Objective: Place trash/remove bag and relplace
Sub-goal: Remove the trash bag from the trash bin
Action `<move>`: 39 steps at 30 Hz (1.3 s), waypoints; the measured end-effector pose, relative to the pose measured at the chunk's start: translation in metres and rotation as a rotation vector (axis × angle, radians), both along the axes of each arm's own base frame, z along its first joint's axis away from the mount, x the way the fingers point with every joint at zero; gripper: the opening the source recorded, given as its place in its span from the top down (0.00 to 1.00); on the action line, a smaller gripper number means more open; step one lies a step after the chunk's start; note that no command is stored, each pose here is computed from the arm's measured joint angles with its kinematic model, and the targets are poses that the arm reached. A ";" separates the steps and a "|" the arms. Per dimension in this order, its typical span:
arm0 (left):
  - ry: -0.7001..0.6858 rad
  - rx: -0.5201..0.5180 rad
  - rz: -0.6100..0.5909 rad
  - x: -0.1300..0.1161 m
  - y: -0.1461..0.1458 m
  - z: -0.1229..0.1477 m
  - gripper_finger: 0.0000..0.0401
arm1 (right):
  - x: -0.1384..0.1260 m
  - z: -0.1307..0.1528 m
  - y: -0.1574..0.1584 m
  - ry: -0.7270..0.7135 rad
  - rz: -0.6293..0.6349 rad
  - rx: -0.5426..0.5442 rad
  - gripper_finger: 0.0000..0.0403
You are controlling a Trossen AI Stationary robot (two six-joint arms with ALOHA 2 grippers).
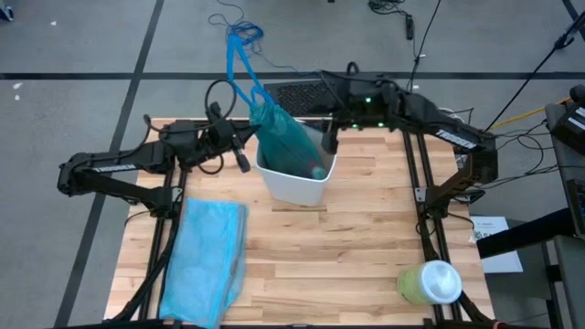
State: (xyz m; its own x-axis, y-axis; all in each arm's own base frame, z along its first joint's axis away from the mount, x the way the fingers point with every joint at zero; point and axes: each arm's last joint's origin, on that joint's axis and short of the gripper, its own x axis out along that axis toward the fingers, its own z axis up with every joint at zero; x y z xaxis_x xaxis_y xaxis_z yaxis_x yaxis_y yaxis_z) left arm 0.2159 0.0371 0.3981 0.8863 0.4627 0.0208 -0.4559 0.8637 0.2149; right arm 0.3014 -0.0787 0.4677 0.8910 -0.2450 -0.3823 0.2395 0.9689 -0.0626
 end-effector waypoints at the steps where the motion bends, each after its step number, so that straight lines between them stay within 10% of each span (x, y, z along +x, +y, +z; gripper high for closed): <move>1: 0.000 0.002 0.000 0.000 0.000 0.000 1.00 | 0.005 -0.005 0.000 -0.024 0.028 0.018 0.61; 12: -0.033 0.047 -0.002 -0.001 0.000 0.019 1.00 | 0.041 -0.036 -0.007 -0.210 0.105 0.112 0.23; 27: -0.076 0.061 -0.064 0.010 0.000 0.027 1.00 | 0.112 -0.080 -0.021 -0.381 0.228 0.173 0.20; 32: -0.082 0.063 -0.094 0.010 -0.001 0.027 1.00 | 0.124 -0.094 -0.025 -0.386 0.226 0.169 0.35; 39: -0.127 0.073 -0.138 0.010 -0.003 0.031 1.00 | 0.125 -0.098 -0.027 -0.370 0.179 0.117 0.93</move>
